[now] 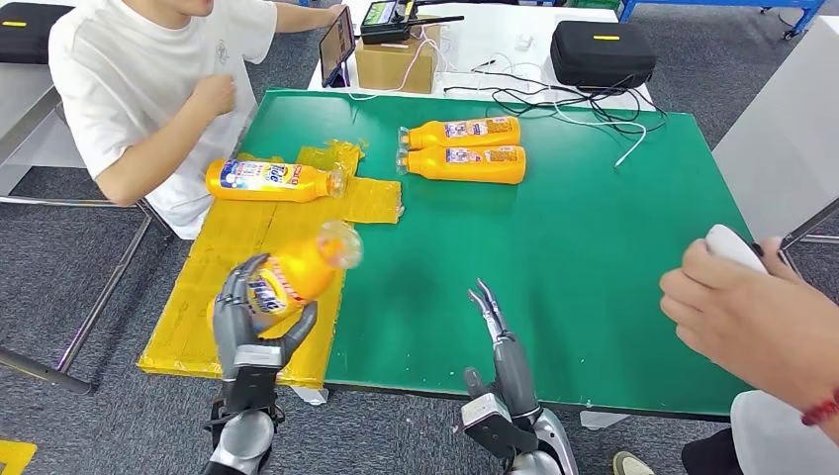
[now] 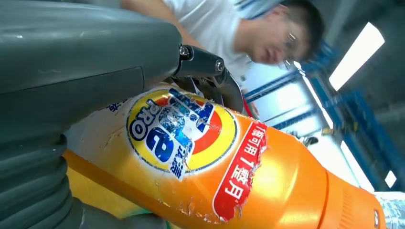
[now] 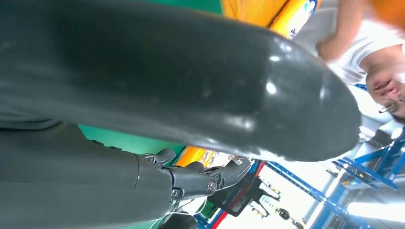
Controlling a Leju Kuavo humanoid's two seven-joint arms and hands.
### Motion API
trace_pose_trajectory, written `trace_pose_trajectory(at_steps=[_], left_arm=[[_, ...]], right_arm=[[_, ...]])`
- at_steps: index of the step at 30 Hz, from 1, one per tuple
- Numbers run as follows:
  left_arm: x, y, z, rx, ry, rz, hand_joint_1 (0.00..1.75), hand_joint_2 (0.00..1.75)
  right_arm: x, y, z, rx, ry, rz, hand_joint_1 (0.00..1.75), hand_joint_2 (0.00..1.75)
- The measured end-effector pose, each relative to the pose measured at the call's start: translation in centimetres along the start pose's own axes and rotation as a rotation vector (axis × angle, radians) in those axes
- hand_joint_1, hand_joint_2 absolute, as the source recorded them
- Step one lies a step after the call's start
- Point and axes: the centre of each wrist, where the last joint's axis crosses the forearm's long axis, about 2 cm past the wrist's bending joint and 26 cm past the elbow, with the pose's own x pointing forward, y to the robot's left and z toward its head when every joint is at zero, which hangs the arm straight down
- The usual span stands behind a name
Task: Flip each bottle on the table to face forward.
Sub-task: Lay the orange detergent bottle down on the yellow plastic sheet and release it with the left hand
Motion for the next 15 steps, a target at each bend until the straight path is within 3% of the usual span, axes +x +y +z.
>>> trace_pose_trajectory(at_steps=[3,12,14,15], left_arm=[[-2.2,-0.1,-0.4,-0.117,-0.028,-0.168,1.75,1.75],[-6.9,-0.5,-0.1,-0.412,0.108,-0.386,1.74,1.75],[-7.3,-0.6,-0.3,-0.453,0.129,-0.407,1.63,0.87],[-7.5,-0.7,-0.4,-0.474,0.14,-0.421,1.27,0.44]], right_arm=[[0.0,0.1,0.0,-0.003,-0.003,-0.012,0.0,0.0],[0.1,0.7,-0.2,0.007,0.004,-0.038,0.0,0.0],[0.0,0.7,-0.2,0.009,0.007,-0.04,0.0,0.0],[0.0,0.7,-0.2,0.008,0.009,-0.041,0.0,0.0]])
